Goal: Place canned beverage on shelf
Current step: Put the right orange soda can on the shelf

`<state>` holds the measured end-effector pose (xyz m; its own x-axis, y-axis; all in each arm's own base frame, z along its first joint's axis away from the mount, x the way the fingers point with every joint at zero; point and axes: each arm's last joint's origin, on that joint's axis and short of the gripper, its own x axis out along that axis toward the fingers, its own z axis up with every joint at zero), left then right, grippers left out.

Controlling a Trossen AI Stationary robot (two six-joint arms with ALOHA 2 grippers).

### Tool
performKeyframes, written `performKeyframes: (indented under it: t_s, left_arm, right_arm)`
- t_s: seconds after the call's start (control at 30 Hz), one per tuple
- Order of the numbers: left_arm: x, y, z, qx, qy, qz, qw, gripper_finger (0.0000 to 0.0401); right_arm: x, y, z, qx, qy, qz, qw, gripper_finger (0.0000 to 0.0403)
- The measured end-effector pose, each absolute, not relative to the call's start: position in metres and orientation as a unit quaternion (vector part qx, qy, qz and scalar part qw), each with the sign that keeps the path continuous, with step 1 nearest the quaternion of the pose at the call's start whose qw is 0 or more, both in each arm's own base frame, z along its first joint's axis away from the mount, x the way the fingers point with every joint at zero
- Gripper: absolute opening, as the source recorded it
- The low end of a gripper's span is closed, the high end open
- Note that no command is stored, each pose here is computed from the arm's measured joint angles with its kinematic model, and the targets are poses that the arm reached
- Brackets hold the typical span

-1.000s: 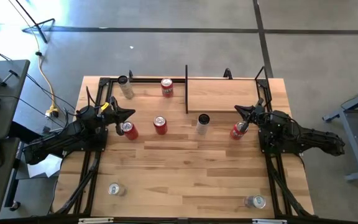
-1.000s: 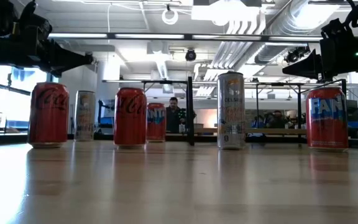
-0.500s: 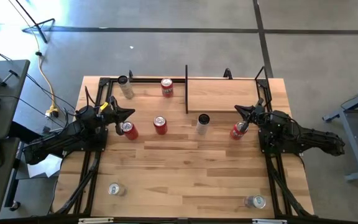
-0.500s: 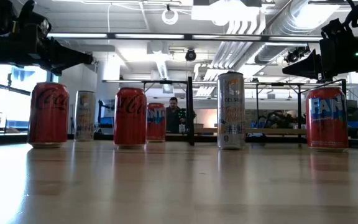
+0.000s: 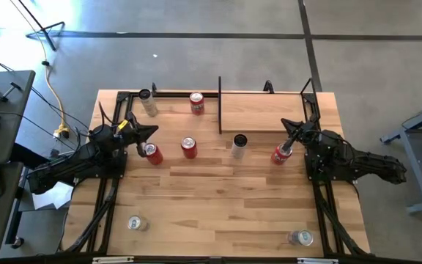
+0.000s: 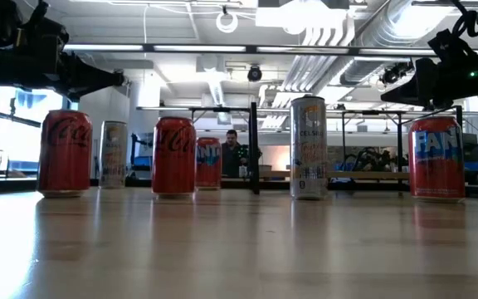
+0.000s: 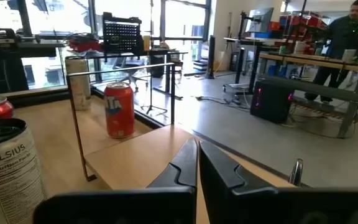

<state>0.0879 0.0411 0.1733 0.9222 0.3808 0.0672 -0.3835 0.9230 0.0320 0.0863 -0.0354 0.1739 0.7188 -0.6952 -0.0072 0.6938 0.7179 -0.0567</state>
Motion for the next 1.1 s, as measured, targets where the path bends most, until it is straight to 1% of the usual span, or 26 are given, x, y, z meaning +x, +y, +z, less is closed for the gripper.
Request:
performKeyframes:
  t_s: [0.1,0.17,0.3,0.43,0.57,0.67,0.77,0.87,1.1]
  left_arm:
    - [0.088,0.041,0.176,0.026,-0.043,0.194,0.980,0.0005]
    - [0.088,0.041,0.178,0.029,-0.053,0.192,0.979,0.0005]
    - [0.088,0.040,0.179,0.036,-0.057,0.182,0.981,0.0005]
    - [0.088,0.040,0.178,0.025,-0.057,0.179,0.982,0.0005]
    - [0.088,0.040,0.178,0.018,-0.057,0.178,0.982,0.0005]
    - [0.088,0.040,0.177,0.017,-0.052,0.178,0.983,0.0005]
    - [0.088,0.040,0.176,0.015,-0.046,0.178,0.983,0.0005]
    - [0.088,0.040,0.176,0.015,-0.044,0.178,0.983,0.0005]
    - [0.088,0.040,0.173,0.013,-0.032,0.178,0.983,0.0005]
  right_arm:
    - [0.086,-0.035,0.177,-0.022,-0.001,-0.376,0.926,0.0000]
    - [0.086,-0.035,0.182,-0.022,-0.030,-0.375,0.926,0.0000]
    - [0.086,-0.032,0.203,-0.032,-0.078,-0.321,0.943,0.0000]
    - [0.085,-0.031,0.228,-0.019,-0.071,-0.311,0.948,0.0000]
    - [0.093,-0.033,0.250,0.008,-0.012,-0.309,0.951,0.0001]
    - [0.105,-0.036,0.259,0.020,0.064,-0.315,0.947,0.0002]
    - [0.121,-0.040,0.267,0.033,0.141,-0.317,0.937,0.0018]
    - [0.138,-0.043,0.272,0.046,0.221,-0.312,0.923,0.0051]
    - [0.169,-0.045,0.293,0.096,0.374,-0.278,0.880,0.0147]
